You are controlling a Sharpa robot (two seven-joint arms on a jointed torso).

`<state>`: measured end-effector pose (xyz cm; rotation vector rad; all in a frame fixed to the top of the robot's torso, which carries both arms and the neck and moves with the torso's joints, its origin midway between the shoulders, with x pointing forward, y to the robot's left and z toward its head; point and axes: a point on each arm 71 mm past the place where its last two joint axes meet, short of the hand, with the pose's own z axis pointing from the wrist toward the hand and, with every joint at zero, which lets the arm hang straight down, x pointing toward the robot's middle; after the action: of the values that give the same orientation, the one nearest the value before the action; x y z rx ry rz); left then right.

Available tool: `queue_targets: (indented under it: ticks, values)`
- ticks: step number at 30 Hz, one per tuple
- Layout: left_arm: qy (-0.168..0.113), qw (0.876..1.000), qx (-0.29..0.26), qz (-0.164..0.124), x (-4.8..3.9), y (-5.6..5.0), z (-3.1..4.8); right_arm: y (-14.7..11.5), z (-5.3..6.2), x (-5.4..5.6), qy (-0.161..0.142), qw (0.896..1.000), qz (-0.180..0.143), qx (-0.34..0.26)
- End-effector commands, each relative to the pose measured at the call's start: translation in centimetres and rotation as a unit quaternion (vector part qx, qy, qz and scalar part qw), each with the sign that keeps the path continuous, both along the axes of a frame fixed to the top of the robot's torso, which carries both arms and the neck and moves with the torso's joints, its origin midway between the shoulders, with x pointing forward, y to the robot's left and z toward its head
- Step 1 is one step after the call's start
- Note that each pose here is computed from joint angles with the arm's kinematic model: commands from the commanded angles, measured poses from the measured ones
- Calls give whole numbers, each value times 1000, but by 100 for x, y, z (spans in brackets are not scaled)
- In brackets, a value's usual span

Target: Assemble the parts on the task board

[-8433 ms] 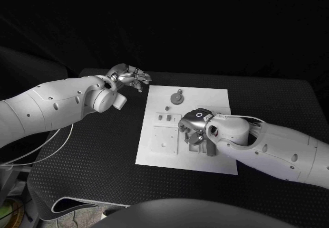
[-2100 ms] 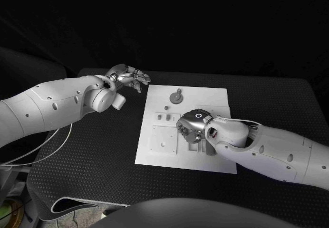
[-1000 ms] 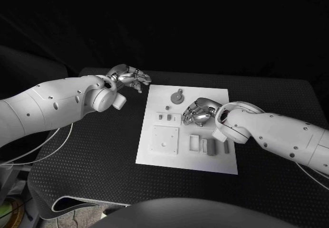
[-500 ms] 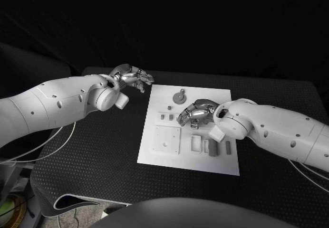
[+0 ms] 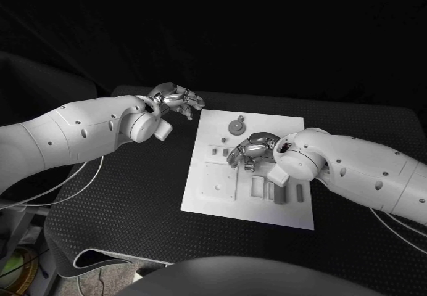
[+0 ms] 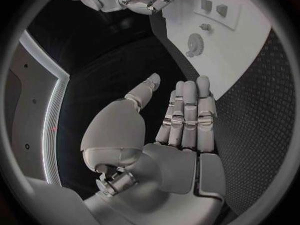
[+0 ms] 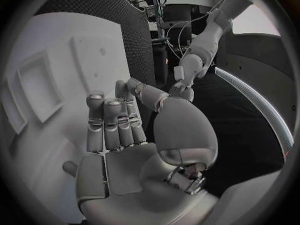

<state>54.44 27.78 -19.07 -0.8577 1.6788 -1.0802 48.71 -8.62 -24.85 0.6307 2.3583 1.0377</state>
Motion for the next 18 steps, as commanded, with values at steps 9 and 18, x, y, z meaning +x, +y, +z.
queue_targets:
  ticks: [9, 18]
  values:
    - [0, 1000, -1, -7, 1, -28, 6, 72, 3, -45, 17, 1000, 12, -8]
    - [0, 1000, -1, -7, 1, -33, 10, 102, -5, -37, 27, 999, 6, -22]
